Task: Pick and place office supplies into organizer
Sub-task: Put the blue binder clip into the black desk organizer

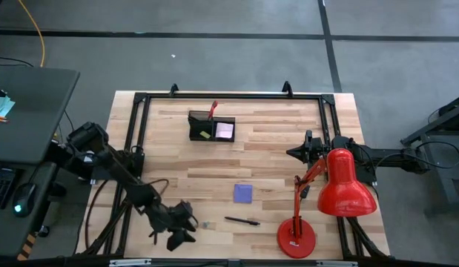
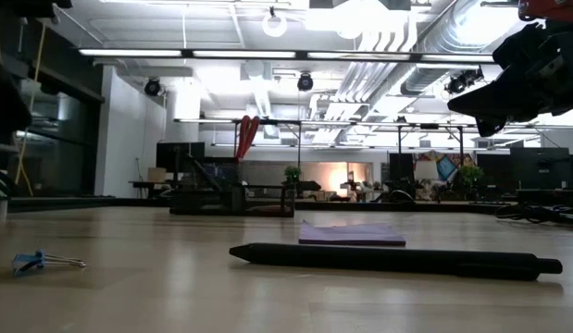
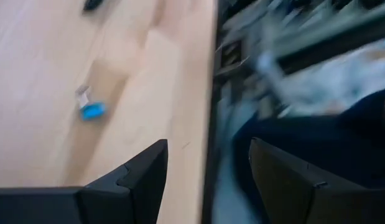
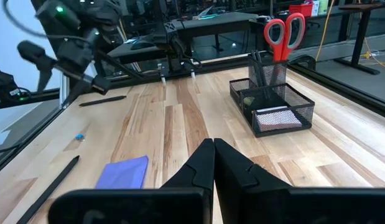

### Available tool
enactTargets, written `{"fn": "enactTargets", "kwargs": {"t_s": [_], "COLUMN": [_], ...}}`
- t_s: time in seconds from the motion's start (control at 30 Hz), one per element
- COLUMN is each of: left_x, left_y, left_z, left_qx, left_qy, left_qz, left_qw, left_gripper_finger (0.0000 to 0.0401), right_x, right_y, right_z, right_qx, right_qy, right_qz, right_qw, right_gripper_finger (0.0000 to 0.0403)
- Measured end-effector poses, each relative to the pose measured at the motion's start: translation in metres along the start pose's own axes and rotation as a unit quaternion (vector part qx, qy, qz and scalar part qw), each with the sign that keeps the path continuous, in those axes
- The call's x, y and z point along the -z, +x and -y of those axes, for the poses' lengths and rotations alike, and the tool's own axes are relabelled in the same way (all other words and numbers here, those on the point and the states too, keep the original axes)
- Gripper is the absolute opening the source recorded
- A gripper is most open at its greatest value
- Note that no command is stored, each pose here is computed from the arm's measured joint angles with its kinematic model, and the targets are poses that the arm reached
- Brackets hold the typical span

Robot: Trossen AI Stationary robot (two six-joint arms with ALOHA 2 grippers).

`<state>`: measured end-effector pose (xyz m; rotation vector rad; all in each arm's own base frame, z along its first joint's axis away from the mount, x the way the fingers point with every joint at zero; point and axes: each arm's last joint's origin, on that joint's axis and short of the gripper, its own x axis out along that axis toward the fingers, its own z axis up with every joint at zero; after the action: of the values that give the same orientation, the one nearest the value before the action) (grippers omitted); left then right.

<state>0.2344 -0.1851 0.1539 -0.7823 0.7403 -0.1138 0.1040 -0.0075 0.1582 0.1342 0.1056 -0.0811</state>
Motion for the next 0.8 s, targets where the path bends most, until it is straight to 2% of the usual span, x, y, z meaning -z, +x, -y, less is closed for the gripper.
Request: {"fn": "enactTargets", "kwargs": {"t_s": [0.1, 0.17, 0.4, 0.5, 0.6, 0.73, 0.8], "left_x": [0.001, -0.002, -0.021, -0.03, -0.03, -0.033, -0.036], "left_y": [0.006, 0.005, 0.002, 0.008, 0.02, 0.039, 0.05], "left_z": [0.004, 0.009, 0.037, 0.041, 0.032, 0.017, 0.011], "left_qx": [-0.056, -0.084, -0.111, -0.127, -0.185, -0.242, -0.249], "left_qy": [0.026, 0.032, 0.05, 0.062, 0.074, 0.06, 0.046], "left_qz": [-0.057, -0.073, -0.071, -0.094, -0.141, -0.183, -0.199], "left_qw": [0.996, 0.993, 0.99, 0.986, 0.97, 0.951, 0.947], "left_gripper_finger": [0.0211, 0.0211, 0.0211, 0.0211, 0.0211, 0.0211, 0.0211], "right_x": [0.0, 0.0, 0.0, 0.0, 0.0, 0.0, 0.0], "right_y": [0.0, 0.0, 0.0, 0.0, 0.0, 0.0, 0.0], "right_z": [0.0, 0.0, 0.0, 0.0, 0.0, 0.0, 0.0], "right_qx": [0.0, 0.0, 0.0, 0.0, 0.0, 0.001, 0.0], "right_qy": [0.0, 0.0, 0.0, 0.0, 0.0, 0.0, 0.0], "right_qz": [0.001, 0.001, 0.0, 0.0, 0.0, 0.0, -0.001], "right_qw": [1.0, 1.0, 1.0, 1.0, 1.0, 1.0, 1.0], "right_gripper_finger": [0.0, 0.0, 0.0, 0.0, 0.0, 0.0, 0.0]}}
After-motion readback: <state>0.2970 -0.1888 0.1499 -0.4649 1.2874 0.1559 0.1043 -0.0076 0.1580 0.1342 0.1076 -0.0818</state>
